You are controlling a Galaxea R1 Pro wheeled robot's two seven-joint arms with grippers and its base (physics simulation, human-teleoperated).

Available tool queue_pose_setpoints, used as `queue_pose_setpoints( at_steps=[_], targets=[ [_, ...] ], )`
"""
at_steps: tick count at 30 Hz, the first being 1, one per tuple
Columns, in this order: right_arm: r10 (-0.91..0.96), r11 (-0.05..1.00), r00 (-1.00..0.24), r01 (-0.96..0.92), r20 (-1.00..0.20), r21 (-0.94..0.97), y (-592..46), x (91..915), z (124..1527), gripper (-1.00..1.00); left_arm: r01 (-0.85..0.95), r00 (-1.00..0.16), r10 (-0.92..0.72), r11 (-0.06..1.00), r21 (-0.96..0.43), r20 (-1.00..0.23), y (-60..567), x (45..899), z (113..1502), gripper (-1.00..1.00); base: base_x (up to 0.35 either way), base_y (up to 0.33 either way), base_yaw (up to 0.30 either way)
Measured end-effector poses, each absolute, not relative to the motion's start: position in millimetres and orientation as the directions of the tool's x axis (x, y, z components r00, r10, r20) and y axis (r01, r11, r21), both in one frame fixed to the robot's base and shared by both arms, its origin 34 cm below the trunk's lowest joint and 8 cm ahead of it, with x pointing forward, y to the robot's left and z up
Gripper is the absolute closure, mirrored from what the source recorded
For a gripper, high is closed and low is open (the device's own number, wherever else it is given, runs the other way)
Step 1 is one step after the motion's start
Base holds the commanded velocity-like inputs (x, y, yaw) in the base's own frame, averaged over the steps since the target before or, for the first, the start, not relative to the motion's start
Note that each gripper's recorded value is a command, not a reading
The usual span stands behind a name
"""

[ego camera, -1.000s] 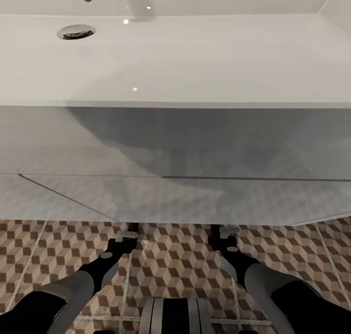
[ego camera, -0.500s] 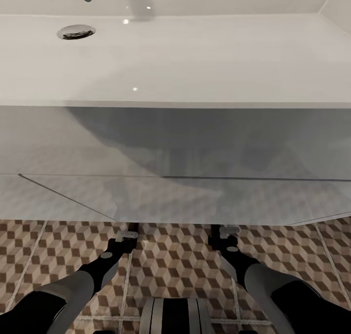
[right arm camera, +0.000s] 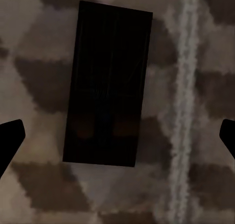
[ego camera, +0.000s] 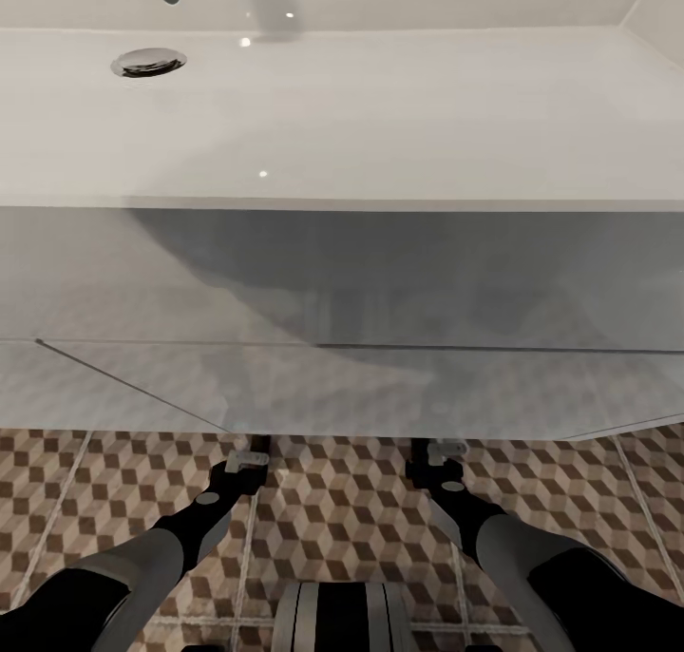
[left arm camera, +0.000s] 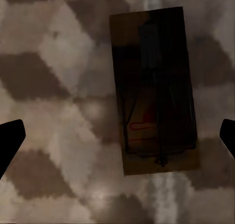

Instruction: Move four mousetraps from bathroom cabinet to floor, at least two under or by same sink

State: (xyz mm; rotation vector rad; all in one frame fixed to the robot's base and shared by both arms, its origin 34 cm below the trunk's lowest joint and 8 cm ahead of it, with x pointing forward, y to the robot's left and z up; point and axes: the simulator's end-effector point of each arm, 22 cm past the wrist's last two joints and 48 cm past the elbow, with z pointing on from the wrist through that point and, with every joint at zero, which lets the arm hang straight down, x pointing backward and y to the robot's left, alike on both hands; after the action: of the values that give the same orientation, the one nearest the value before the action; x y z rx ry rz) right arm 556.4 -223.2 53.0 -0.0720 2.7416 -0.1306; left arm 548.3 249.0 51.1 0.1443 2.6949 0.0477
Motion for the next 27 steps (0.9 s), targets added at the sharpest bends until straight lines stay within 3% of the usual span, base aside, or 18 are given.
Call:
queue_pose_setpoints(
  at_steps=[27],
  targets=[
    [-0.070, 0.994, -0.920, -0.031, -0.385, -0.105, -226.4, 557.3, 53.2, -1.00, 0.098, -0.891, 0.111, 0.994, 0.053, -0.440, 246.0, 552.4, 52.9, -1.00, 0.000, 0.000, 0.000]
  ],
)
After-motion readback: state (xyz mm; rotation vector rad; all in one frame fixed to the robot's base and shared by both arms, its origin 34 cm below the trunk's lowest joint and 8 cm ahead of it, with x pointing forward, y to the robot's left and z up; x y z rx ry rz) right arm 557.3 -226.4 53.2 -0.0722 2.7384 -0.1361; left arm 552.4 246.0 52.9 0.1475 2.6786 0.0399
